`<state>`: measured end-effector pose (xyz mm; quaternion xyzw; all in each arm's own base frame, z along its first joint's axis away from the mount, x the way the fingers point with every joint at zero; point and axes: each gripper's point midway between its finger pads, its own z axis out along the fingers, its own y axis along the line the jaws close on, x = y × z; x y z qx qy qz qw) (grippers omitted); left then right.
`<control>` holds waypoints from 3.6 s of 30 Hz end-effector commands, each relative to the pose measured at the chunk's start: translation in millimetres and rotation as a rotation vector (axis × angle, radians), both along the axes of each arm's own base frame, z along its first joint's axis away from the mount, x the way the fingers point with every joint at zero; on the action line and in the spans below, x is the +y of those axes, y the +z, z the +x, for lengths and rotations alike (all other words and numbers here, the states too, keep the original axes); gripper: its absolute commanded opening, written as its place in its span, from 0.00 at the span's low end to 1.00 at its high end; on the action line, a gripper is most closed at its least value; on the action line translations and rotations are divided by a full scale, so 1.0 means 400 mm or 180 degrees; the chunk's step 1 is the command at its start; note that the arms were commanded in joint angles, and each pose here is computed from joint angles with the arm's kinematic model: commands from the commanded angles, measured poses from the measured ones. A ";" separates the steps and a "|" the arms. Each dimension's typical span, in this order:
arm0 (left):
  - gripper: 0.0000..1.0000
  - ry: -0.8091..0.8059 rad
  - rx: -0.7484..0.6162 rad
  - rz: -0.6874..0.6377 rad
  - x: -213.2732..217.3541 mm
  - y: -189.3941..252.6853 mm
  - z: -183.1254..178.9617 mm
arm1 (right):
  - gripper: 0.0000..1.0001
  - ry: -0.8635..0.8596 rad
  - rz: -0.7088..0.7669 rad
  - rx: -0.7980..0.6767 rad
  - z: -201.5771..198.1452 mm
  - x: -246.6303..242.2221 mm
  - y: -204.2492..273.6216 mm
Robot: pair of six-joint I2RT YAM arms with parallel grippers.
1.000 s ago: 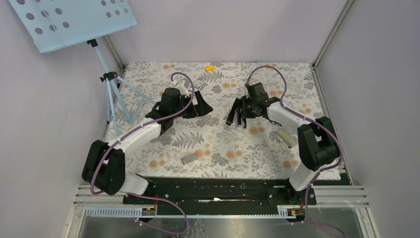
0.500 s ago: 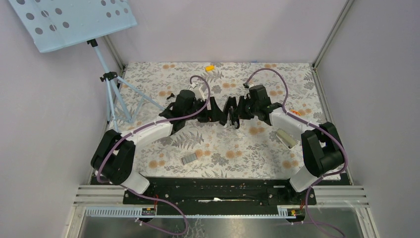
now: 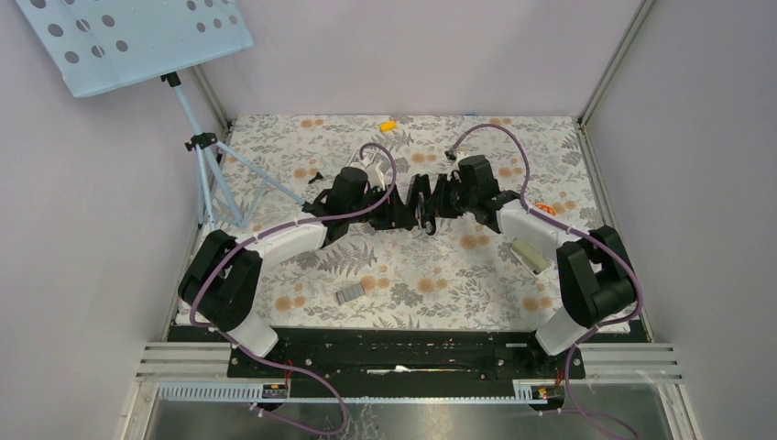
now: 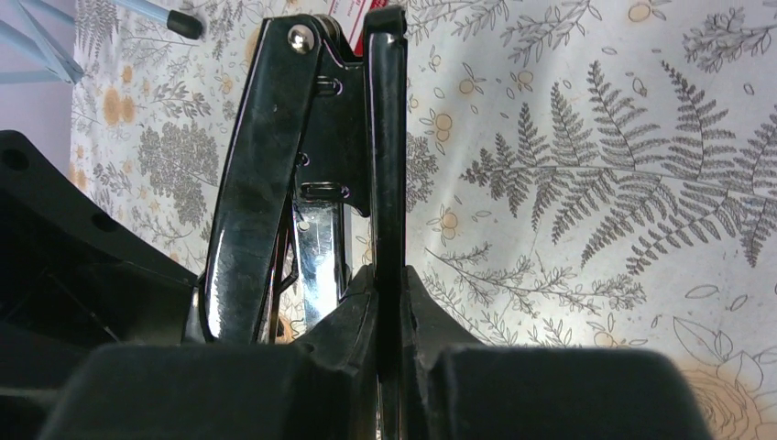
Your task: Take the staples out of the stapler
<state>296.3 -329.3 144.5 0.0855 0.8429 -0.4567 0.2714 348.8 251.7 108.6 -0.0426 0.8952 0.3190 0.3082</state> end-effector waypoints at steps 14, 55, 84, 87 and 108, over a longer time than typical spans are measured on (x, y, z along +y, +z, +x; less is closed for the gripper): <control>0.00 0.0034 -0.0763 0.0615 0.053 0.079 0.063 | 0.00 0.0249 -0.0183 -0.1521 0.105 0.003 0.106; 0.00 -0.0028 -0.1243 0.1926 0.273 0.062 0.004 | 0.00 0.3252 -0.2155 -0.4055 0.109 0.084 0.043; 0.00 0.0053 -0.1148 0.0929 0.137 0.170 0.028 | 0.00 0.1675 -0.0054 -0.2209 -0.044 0.121 0.204; 0.00 0.0092 -0.1065 0.0662 0.103 0.189 0.036 | 0.00 0.1474 0.0204 -0.1939 -0.075 0.116 0.216; 0.01 0.0043 -0.1067 0.0328 0.048 0.214 0.061 | 0.00 0.0236 0.0465 -0.1066 -0.079 0.042 0.183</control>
